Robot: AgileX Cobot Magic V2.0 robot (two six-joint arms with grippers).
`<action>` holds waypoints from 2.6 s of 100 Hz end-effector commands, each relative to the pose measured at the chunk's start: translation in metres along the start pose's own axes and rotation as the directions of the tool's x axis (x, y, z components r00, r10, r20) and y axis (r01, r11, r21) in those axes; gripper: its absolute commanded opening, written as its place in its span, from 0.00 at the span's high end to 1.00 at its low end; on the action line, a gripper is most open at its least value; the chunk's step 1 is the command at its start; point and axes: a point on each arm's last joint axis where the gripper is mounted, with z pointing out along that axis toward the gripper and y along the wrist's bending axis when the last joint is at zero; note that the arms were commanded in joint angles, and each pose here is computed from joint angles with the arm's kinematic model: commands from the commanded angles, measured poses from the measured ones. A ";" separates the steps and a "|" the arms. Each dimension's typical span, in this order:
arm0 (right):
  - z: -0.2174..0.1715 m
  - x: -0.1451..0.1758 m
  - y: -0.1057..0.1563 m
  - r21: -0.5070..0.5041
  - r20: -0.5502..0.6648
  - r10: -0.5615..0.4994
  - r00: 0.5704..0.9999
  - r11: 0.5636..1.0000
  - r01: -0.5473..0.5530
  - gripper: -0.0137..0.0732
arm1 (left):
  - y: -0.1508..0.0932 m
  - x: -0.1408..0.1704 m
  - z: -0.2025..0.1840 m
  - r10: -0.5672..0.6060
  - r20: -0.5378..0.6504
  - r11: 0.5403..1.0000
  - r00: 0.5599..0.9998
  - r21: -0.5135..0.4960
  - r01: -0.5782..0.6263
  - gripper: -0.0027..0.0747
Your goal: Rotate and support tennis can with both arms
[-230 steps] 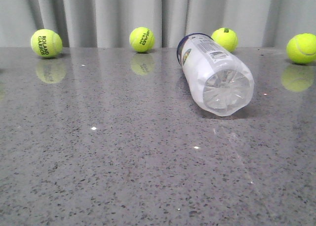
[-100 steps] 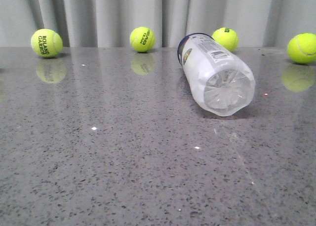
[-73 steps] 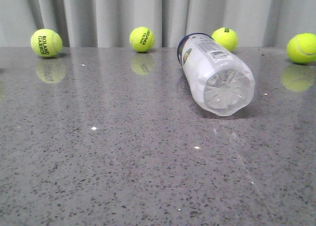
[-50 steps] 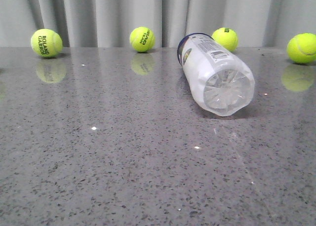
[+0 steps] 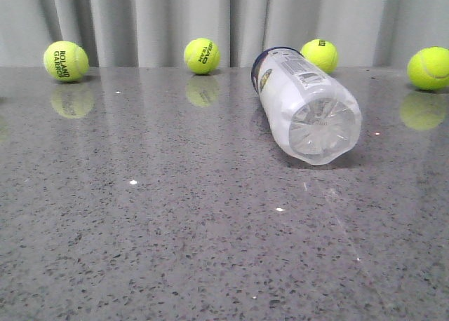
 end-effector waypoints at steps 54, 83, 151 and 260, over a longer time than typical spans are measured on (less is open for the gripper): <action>0.010 -0.079 0.034 -0.167 -0.102 0.026 0.994 0.985 -0.043 0.10 | 0.001 0.006 -0.001 -0.012 0.063 1.000 0.998 -0.002 0.012 0.99; 0.056 -0.113 0.094 -0.278 -0.255 -0.079 0.964 0.960 0.005 0.10 | 0.001 0.006 -0.001 -0.012 0.063 1.000 0.998 -0.002 0.012 0.99; 0.172 -0.130 0.187 -0.336 -0.506 -0.069 0.860 0.934 -0.123 0.10 | 0.001 0.006 -0.001 -0.012 0.063 1.000 0.998 -0.002 0.012 0.99; 0.212 -0.113 0.201 -0.355 -0.544 -0.120 0.830 0.930 -0.098 0.45 | 0.001 0.006 -0.001 -0.012 0.063 1.000 0.998 -0.002 0.012 0.99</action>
